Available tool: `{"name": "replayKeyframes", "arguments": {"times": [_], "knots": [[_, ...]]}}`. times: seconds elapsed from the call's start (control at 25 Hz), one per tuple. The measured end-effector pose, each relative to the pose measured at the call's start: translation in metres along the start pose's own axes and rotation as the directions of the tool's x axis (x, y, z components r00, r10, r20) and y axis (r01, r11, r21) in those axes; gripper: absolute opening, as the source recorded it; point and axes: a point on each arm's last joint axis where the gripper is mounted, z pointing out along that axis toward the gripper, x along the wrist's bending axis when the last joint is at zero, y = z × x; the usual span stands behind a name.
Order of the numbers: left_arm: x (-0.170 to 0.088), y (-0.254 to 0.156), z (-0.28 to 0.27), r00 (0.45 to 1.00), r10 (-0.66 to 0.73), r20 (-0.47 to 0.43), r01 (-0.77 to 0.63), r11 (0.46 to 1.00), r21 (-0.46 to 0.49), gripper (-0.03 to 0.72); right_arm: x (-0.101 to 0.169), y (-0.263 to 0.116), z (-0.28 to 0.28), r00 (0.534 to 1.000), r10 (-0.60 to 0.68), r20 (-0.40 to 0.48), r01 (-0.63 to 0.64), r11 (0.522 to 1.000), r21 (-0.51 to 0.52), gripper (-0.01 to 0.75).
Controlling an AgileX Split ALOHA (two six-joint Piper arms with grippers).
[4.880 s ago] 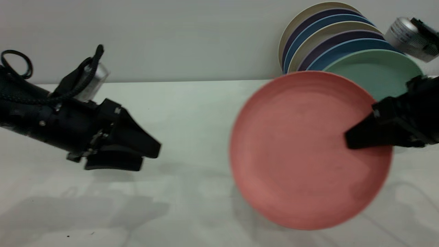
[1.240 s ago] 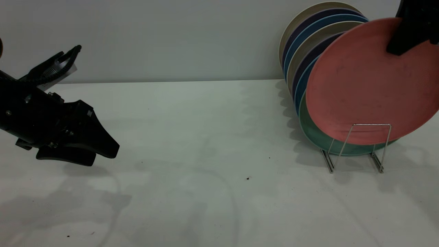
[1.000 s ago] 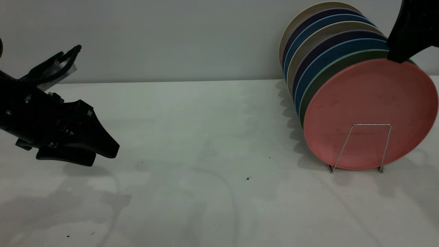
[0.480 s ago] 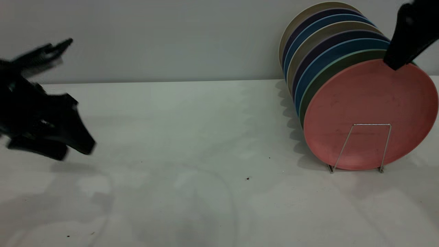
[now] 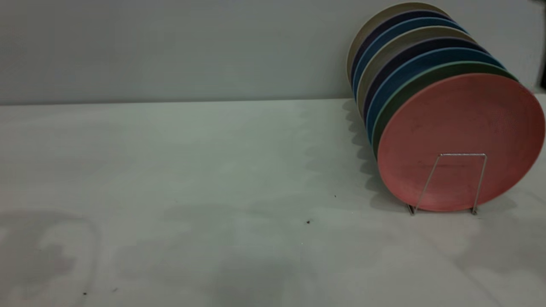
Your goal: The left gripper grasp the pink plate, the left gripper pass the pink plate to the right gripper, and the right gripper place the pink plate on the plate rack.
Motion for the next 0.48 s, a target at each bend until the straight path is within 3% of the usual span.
{"name": "replayKeyframes", "arguments": {"times": [0.12, 0.48], "knots": [[0.0, -0.019, -0.045, 1.0, 0.005, 0.009, -0.004, 0.993, -0.115, 0.573, 0.009, -0.029, -0.026, 1.0, 0.003, 0.016, -0.002, 0.999, -0.051, 0.356], [-0.009, -0.123, -0.094, 0.994, 0.024, 0.103, 0.002, 0.967, -0.253, 0.568, 0.04, -0.144, -0.073, 0.996, -0.077, 0.039, 0.084, 0.967, -0.241, 0.362]]}}
